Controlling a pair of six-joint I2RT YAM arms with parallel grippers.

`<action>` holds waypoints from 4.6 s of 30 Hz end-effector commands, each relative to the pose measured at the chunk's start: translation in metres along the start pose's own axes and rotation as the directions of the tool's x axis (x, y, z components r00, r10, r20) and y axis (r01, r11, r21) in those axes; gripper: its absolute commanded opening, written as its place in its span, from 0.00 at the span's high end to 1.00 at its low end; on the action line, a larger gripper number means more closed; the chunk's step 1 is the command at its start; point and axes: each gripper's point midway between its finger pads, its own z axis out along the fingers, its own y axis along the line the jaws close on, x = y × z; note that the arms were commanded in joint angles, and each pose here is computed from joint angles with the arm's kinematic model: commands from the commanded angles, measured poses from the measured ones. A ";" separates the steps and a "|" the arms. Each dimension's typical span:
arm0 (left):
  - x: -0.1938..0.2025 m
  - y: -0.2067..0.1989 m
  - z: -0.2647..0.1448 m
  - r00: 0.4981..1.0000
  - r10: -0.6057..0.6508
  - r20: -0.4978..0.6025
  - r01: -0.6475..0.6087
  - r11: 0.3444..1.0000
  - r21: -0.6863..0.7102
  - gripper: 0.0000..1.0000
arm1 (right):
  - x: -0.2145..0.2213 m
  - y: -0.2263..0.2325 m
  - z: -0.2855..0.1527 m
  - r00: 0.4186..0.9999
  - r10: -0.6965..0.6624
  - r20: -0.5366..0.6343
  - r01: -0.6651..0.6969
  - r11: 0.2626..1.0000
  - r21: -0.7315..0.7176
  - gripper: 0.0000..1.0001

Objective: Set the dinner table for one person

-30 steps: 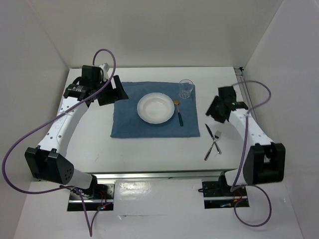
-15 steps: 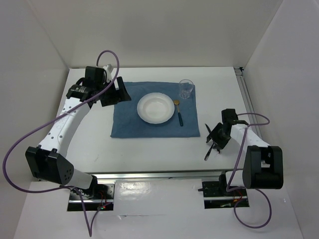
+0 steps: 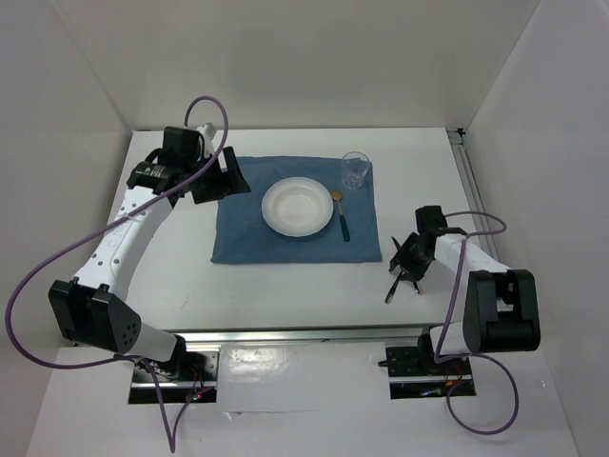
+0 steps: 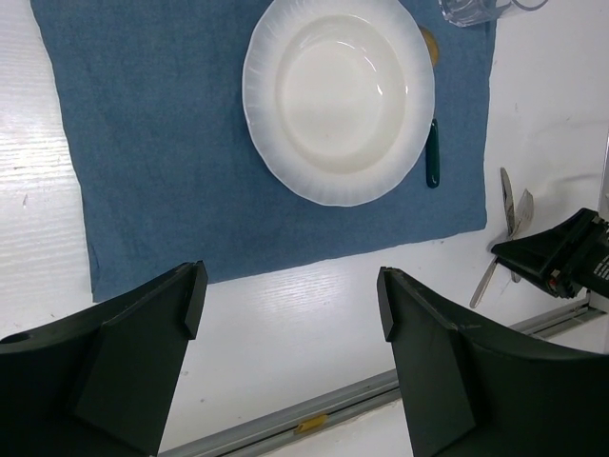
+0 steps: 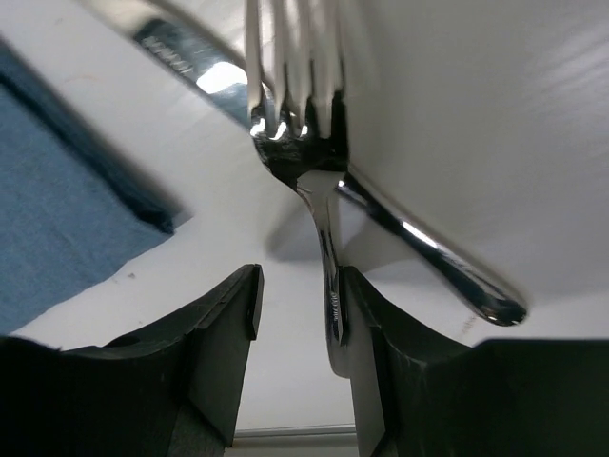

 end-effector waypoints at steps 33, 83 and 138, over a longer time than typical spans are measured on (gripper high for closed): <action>-0.024 -0.011 -0.011 0.998 0.034 0.057 -0.035 0.999 0.009 0.09 | -0.019 0.042 -0.015 0.962 -0.242 0.130 0.228 0.967 0.114 0.99; -0.066 -0.022 -0.126 0.941 -0.064 0.333 0.073 0.997 -0.014 0.09 | 0.137 0.476 0.002 0.725 -0.635 0.265 0.638 0.474 -0.607 0.50; -0.075 -0.010 -0.093 0.944 -0.030 0.330 0.048 0.998 -0.047 0.11 | 0.010 0.020 0.007 0.985 -0.167 -0.051 0.172 0.979 0.111 0.33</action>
